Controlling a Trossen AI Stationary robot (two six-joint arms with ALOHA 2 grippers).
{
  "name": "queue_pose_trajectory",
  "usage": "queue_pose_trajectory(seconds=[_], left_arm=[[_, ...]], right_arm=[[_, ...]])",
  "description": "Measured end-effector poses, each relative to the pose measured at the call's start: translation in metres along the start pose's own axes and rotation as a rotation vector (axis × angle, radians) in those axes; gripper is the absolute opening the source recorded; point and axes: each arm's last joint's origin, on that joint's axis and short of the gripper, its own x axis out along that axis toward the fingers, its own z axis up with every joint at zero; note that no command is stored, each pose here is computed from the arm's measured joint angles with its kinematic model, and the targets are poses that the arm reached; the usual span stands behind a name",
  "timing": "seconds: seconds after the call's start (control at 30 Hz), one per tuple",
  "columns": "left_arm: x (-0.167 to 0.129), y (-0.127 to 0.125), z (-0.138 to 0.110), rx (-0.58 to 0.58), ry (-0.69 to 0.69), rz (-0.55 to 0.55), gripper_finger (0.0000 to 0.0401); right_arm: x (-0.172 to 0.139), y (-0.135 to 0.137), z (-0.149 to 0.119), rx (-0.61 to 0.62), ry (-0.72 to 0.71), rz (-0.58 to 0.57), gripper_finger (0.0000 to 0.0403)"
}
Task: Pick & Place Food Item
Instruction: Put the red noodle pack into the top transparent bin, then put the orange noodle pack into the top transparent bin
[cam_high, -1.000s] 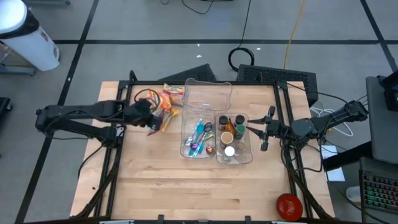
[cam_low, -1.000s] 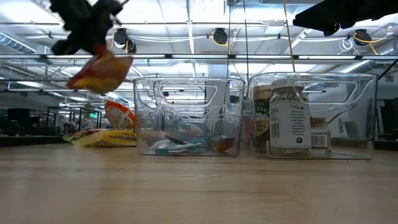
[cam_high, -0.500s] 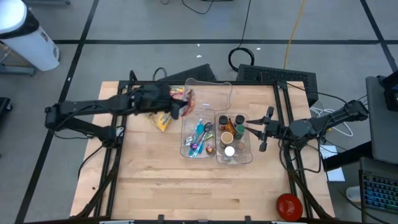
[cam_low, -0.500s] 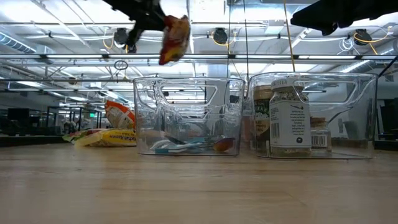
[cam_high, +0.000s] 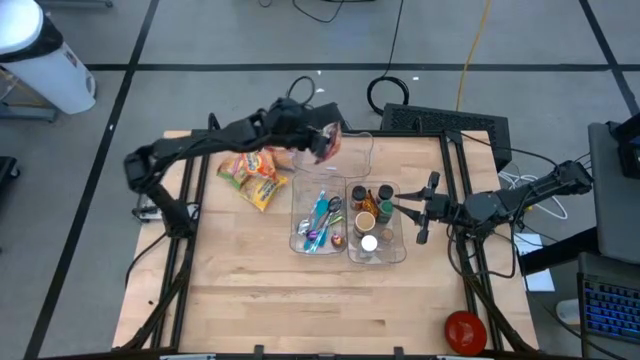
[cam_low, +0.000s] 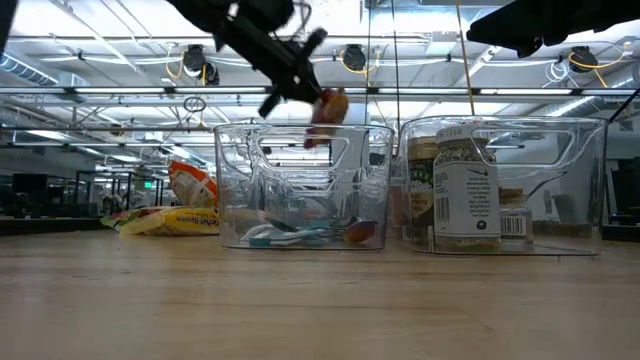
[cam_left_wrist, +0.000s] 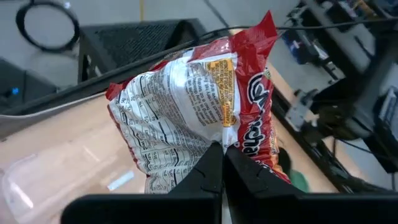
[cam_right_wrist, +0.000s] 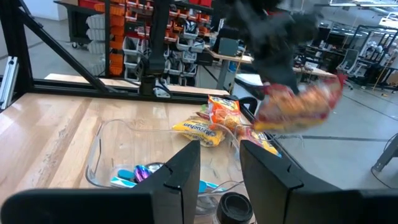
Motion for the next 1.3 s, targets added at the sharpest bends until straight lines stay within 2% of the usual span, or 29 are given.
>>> queue_pose_trajectory(seconds=[0.3, 0.47, 0.57, 0.7, 1.03, 1.2, 1.3], left_arm=[[0.075, 0.021, -0.003, -0.068, 0.036, -0.084, 0.0005], [0.098, 0.026, -0.005, -0.093, 0.035, -0.16, 0.0005], [0.106, 0.03, -0.01, -0.096, 0.054, -0.16, 0.0006], [0.103, 0.028, -0.008, -0.056, 0.043, -0.169, 0.0044], [0.078, 0.014, 0.006, 0.051, 0.03, -0.255, 0.0196], [0.038, 0.009, 0.024, 0.068, 0.047, -0.275, 0.0238], [0.004, 0.003, 0.027, 0.14, 0.077, -0.205, 0.025]], right_arm=[[0.0, 0.0, 0.0, 0.0, 0.0, 0.0, 0.0105], [0.0, 0.0, 0.0, 0.0, 0.0, 0.0, 0.0105], [0.0, 0.0, 0.0, -0.002, 0.002, 0.0, 0.0105], [0.001, 0.0, 0.0, -0.003, 0.004, 0.0, 0.0105], [0.001, 0.0, 0.0, -0.003, 0.004, 0.0, 0.0105], [0.001, 0.0, 0.0, -0.003, 0.004, 0.0, 0.0105], [0.001, 0.0, 0.0, 0.018, 0.004, 0.0, 0.0105]])
